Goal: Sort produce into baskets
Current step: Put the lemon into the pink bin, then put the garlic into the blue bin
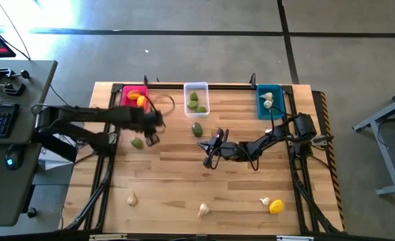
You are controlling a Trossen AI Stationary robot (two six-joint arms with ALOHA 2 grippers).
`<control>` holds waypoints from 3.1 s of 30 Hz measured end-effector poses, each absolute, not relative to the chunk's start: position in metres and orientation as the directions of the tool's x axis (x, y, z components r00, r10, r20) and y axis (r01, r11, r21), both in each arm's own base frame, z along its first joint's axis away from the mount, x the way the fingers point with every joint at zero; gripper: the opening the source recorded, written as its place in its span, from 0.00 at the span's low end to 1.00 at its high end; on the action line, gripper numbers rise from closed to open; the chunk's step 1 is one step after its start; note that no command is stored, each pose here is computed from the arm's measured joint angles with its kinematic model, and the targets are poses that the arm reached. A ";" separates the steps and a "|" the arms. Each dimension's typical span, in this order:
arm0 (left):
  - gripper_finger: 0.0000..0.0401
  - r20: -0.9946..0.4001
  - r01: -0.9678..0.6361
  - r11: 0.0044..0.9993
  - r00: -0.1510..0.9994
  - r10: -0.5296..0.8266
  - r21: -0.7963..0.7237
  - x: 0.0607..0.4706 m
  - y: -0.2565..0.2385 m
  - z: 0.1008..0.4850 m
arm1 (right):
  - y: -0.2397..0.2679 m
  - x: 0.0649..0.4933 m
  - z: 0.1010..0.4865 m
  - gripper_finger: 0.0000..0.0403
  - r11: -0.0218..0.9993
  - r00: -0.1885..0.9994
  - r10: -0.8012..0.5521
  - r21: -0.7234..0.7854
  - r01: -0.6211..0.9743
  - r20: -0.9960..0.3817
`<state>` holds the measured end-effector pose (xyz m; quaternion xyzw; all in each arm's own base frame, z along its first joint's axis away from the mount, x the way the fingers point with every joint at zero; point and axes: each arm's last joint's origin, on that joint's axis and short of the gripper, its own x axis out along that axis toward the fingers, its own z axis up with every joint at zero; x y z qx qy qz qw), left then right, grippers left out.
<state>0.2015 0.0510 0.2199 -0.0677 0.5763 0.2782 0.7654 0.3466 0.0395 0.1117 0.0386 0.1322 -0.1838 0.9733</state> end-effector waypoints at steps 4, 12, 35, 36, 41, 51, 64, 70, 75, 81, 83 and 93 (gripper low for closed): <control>0.30 -0.873 -0.665 0.704 0.160 0.461 0.250 0.183 0.083 0.234 | 0.040 0.347 0.112 0.00 0.929 0.897 -0.348 0.026 0.368 -0.273; 0.30 -0.814 -0.819 0.484 0.037 0.580 0.308 0.150 0.139 0.242 | 0.040 0.347 0.112 0.00 0.929 0.897 -0.348 0.026 0.368 -0.273; 0.32 -0.856 -0.808 0.411 -0.204 0.476 0.421 0.140 0.195 0.193 | 0.039 0.346 0.110 0.00 0.929 0.891 -0.349 0.018 0.369 -0.292; 0.32 -0.861 -0.802 0.419 -0.215 0.462 0.426 0.141 0.195 0.190 | 0.039 0.346 0.110 0.00 0.929 0.891 -0.349 0.018 0.370 -0.292; 0.38 -0.872 -0.773 0.460 -0.239 0.428 0.437 0.144 0.196 0.180 | 0.039 0.346 0.110 0.00 0.929 0.891 -0.349 0.018 0.369 -0.292; 0.56 -0.867 -0.732 0.503 -0.246 0.432 0.459 0.145 0.188 0.185 | 0.039 0.346 0.109 0.00 0.927 0.888 -0.349 0.031 0.375 -0.298; 0.50 -0.851 -0.785 0.539 0.029 0.525 0.306 0.147 0.158 0.218 | 0.042 0.345 0.109 0.00 0.929 0.890 -0.344 0.028 0.368 -0.298; 0.32 -0.753 -0.730 0.671 0.369 0.544 0.127 0.151 0.122 0.220 | 0.049 0.344 0.108 0.00 0.928 0.884 -0.360 -0.018 0.371 -0.298; 0.18 -0.588 -0.615 0.788 0.652 0.479 -0.040 0.157 0.088 0.223 | 0.056 0.342 0.110 0.00 0.918 0.875 -0.395 -0.091 0.385 -0.278; 0.07 -0.339 -0.349 0.934 0.891 0.303 -0.082 0.166 0.051 0.221 | 0.066 0.339 0.115 0.00 0.919 0.879 -0.394 -0.100 0.382 -0.268; 0.04 -0.281 -0.271 0.961 0.928 0.244 -0.060 0.168 0.039 0.219 | 0.073 0.337 0.120 0.00 0.928 0.888 -0.372 -0.110 0.355 -0.269; 0.00 -0.121 0.031 0.999 0.992 -0.026 0.038 0.169 -0.009 0.206 | 0.112 0.308 0.154 0.00 0.963 0.899 -0.269 -0.130 0.238 -0.346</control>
